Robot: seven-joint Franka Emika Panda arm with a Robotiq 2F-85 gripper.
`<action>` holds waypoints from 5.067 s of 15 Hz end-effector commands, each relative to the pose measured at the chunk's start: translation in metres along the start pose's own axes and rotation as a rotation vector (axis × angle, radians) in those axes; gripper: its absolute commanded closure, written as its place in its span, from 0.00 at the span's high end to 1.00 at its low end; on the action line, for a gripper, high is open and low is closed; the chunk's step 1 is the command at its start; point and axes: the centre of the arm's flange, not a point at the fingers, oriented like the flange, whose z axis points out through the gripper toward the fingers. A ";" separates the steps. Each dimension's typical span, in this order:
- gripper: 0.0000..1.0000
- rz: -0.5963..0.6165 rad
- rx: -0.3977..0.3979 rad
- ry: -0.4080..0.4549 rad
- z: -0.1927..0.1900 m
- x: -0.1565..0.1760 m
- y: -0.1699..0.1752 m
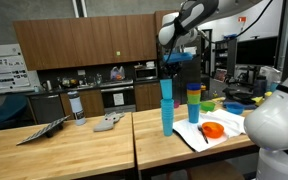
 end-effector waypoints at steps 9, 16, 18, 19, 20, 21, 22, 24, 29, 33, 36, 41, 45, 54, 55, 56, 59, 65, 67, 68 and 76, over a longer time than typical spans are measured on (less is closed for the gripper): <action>0.01 -0.131 -0.079 -0.016 -0.011 0.016 -0.020; 0.01 -0.171 -0.156 0.031 -0.051 0.012 -0.015; 0.01 -0.196 -0.187 0.063 -0.077 0.009 -0.013; 0.01 -0.211 -0.185 0.079 -0.089 0.001 -0.021; 0.01 -0.187 -0.172 0.085 -0.097 -0.003 -0.024; 0.01 -0.170 -0.118 0.074 -0.104 -0.007 -0.026; 0.01 -0.140 -0.107 0.075 -0.112 -0.012 -0.028; 0.01 -0.117 -0.076 0.066 -0.122 -0.028 -0.028; 0.05 -0.109 -0.039 0.036 -0.121 -0.032 -0.033; 0.05 -0.103 -0.032 0.022 -0.117 -0.039 -0.031; 0.01 -0.103 -0.032 0.021 -0.116 -0.039 -0.031; 0.01 -0.120 -0.011 0.021 -0.095 -0.029 -0.036; 0.01 -0.121 0.006 0.020 -0.076 -0.024 -0.036; 0.01 -0.126 -0.019 0.011 -0.059 -0.016 -0.023; 0.01 -0.127 -0.016 0.013 -0.058 -0.016 -0.022; 0.01 -0.126 -0.016 0.015 -0.057 -0.013 -0.025; 0.01 -0.123 -0.007 0.017 -0.053 -0.014 -0.026; 0.01 -0.131 -0.006 0.013 -0.031 -0.018 -0.037; 0.01 -0.134 -0.006 0.011 -0.026 -0.020 -0.039; 0.01 -0.134 -0.006 0.009 -0.024 -0.021 -0.039; 0.01 -0.124 -0.004 0.004 -0.011 -0.028 -0.041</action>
